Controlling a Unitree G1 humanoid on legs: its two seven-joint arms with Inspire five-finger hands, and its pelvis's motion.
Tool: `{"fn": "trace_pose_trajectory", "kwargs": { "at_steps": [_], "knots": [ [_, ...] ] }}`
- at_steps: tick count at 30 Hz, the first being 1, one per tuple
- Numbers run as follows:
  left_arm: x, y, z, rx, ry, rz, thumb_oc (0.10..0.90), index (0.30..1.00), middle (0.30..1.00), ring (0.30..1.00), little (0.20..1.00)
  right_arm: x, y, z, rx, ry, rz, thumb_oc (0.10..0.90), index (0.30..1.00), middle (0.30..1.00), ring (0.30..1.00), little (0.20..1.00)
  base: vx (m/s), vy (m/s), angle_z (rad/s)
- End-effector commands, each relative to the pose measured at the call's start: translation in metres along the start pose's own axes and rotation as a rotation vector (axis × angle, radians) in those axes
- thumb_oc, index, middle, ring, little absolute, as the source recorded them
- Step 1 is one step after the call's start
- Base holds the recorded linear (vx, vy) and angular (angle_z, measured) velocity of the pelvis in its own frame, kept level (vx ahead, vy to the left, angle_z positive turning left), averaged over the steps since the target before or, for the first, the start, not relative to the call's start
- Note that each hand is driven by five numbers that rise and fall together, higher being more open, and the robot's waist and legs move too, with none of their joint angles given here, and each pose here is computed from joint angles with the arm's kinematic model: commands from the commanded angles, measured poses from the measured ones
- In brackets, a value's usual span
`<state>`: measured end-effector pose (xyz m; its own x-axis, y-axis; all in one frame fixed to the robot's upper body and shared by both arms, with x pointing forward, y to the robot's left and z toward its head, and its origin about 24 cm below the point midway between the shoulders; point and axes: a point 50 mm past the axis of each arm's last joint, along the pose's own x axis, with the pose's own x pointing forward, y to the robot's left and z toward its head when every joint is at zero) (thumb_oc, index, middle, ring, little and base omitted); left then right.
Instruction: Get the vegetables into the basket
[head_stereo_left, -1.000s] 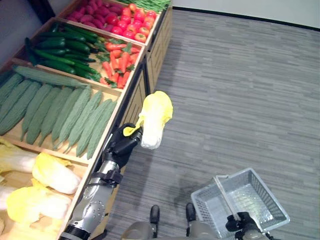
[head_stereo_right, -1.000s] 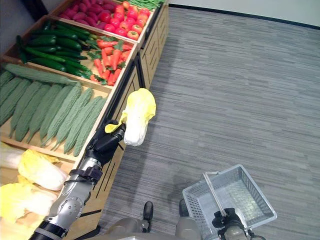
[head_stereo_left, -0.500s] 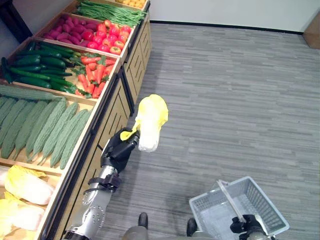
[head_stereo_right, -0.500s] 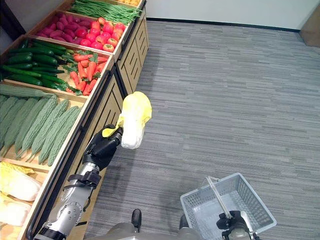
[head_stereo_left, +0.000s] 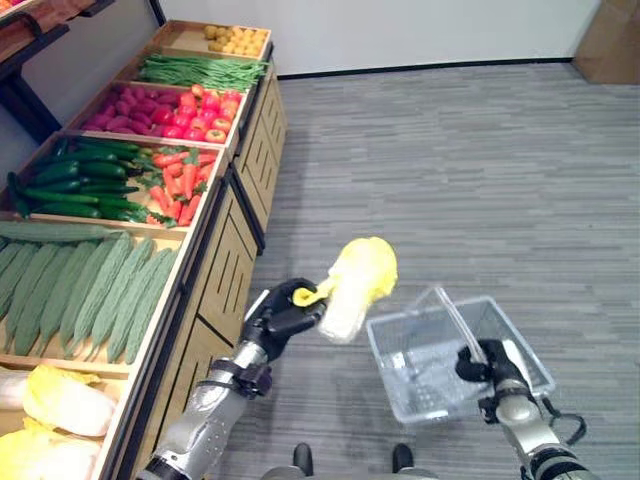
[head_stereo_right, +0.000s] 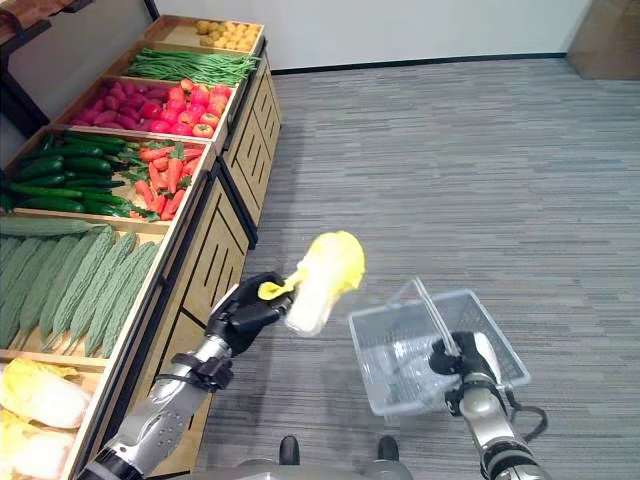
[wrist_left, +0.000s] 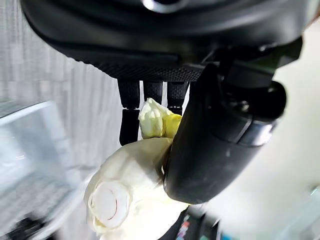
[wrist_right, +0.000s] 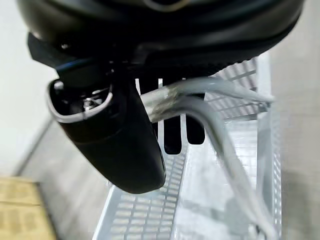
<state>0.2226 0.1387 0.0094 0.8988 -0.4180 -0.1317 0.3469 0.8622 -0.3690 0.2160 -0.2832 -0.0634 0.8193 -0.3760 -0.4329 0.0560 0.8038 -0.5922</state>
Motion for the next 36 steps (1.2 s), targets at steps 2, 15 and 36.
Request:
{"fn": "trace_pose_trajectory", "kwargs": {
  "at_steps": [2, 15, 36],
  "knots": [
    [0.029, -0.007, 0.052, 0.256, -0.192, -0.101, 0.400, 0.300, 0.300, 0.300, 0.300, 0.017, -0.024, 0.098, 0.070, -0.375, -0.097, 0.400, 0.300, 0.300, 0.300, 0.300, 0.00, 0.000, 0.00],
    [0.043, 0.012, 0.025, 0.591, -0.040, 0.027, 0.400, 0.300, 0.300, 0.300, 0.300, 0.002, 0.008, 0.167, 0.142, -0.617, 0.069, 0.400, 0.300, 0.300, 0.300, 0.300, 0.00, 0.000, 0.00],
    [0.061, 0.025, -0.001, 0.747, 0.047, 0.323, 0.400, 0.300, 0.300, 0.300, 0.300, -0.053, 0.089, 0.196, 0.361, -0.729, 0.416, 0.400, 0.300, 0.300, 0.300, 0.300, 0.00, 0.001, -0.01]
  ]
}}
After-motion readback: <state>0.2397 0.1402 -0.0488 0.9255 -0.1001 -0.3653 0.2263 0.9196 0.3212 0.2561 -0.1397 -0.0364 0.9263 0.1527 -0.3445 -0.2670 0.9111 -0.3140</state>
